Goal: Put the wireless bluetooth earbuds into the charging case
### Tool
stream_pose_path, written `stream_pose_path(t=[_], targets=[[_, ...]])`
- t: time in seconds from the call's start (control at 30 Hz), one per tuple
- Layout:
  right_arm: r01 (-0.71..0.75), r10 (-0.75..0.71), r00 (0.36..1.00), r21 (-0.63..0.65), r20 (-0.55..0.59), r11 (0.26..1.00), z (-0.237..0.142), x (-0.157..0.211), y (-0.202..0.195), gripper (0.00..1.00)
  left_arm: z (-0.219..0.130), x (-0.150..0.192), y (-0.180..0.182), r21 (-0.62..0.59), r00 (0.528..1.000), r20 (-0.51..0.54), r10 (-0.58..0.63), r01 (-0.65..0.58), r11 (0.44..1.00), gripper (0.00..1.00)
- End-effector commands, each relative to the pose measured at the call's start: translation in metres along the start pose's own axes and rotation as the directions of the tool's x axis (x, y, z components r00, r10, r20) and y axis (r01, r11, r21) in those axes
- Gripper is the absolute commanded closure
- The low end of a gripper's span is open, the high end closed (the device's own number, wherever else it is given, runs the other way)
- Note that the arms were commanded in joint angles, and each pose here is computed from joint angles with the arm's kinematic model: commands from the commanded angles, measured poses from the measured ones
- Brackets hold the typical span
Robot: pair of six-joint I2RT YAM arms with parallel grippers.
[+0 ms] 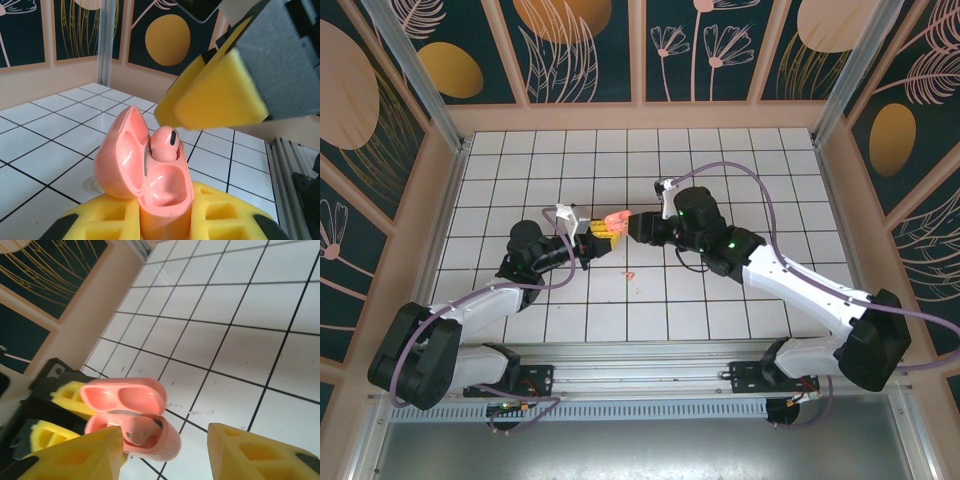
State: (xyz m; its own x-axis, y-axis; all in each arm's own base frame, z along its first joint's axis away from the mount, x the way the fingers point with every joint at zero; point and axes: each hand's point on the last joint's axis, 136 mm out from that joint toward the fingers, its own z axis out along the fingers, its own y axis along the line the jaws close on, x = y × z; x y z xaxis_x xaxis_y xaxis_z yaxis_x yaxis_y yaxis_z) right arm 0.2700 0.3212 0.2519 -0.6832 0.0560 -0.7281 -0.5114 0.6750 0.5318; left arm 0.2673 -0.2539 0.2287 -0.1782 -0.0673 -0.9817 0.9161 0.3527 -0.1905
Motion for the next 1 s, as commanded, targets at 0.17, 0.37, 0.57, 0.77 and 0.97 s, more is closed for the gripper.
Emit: stream_pose_path(t=[0.17,0.37,0.57,0.77,0.97], targets=[[-0.033,0.035,0.999,0.049,-0.041,0.998,0.006,-0.001,-0.008,0.54,0.000,-0.015,-0.006,0.022,0.999,0.030,0.045,-0.046,0.999,0.87],[-0.026,0.026,1.000,0.015,-0.001,1.000,-0.006,-0.013,0.003,0.53,0.000,-0.011,0.004,-0.029,1.000,0.023,0.018,-0.017,0.999,0.87],[-0.068,0.068,0.998,0.039,-0.011,0.997,-0.023,-0.021,0.004,0.52,-0.006,0.013,0.027,-0.155,0.998,0.010,-0.055,0.056,0.986,0.87],[-0.167,0.210,0.957,0.215,-0.198,0.962,-0.013,0.019,-0.021,0.55,-0.034,0.029,0.061,-0.277,0.979,0.085,-0.183,0.200,0.940,0.87],[-0.190,0.316,0.881,0.350,-0.352,0.917,0.015,0.082,-0.037,0.57,-0.059,0.051,0.093,-0.419,0.949,0.128,-0.287,0.314,0.852,0.87]])
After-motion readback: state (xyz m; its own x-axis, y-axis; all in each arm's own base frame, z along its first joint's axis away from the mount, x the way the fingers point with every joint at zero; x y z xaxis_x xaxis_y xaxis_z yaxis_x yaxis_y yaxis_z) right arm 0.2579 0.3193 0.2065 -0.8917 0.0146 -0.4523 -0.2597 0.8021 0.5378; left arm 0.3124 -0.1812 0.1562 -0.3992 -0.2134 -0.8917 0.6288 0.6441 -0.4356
